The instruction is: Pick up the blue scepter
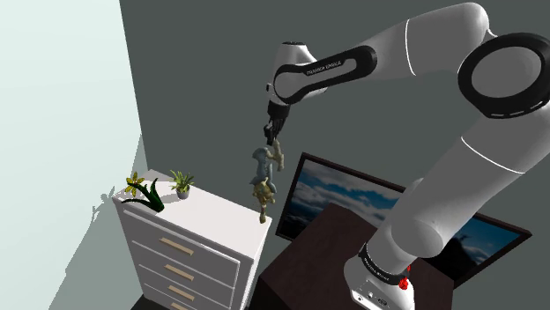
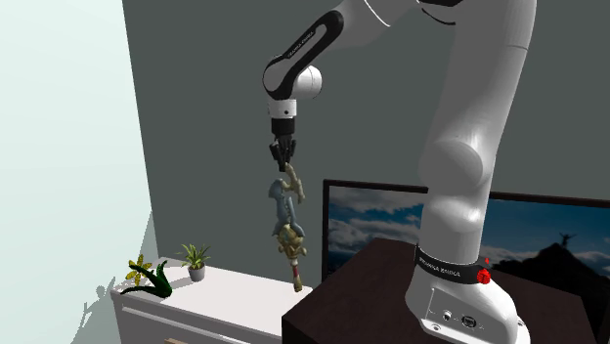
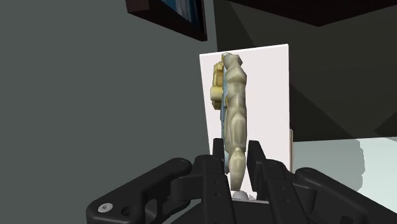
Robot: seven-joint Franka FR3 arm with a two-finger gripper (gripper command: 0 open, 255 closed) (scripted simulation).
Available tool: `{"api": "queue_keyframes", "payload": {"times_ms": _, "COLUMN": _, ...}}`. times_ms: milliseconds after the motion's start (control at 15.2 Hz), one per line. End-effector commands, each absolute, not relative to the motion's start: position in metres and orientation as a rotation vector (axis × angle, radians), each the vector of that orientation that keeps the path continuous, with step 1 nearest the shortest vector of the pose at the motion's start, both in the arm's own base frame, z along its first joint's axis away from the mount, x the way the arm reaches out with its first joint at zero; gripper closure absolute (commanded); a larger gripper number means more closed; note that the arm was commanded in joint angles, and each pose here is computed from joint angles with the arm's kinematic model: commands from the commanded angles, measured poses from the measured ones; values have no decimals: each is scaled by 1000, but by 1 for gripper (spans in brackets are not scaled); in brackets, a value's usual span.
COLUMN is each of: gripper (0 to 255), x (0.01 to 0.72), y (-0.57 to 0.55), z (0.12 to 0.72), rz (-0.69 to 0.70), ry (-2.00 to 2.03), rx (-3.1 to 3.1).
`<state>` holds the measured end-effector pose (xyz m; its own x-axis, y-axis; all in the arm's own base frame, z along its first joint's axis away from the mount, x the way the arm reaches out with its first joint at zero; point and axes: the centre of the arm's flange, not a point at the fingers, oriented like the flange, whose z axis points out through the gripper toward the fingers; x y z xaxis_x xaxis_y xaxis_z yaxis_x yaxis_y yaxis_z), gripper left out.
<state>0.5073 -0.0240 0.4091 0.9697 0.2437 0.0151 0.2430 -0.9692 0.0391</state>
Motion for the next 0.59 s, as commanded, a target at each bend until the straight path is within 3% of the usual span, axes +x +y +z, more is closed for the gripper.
{"api": "queue_keyframes", "payload": {"times_ms": 0, "gripper": 255, "x": 507, "y": -23, "z": 420, "rz": 32, "ry": 381, "rx": 3081}}
{"api": "queue_keyframes", "payload": {"times_ms": 528, "gripper": 255, "x": 507, "y": -23, "z": 452, "rz": 32, "ry": 381, "rx": 3081}}
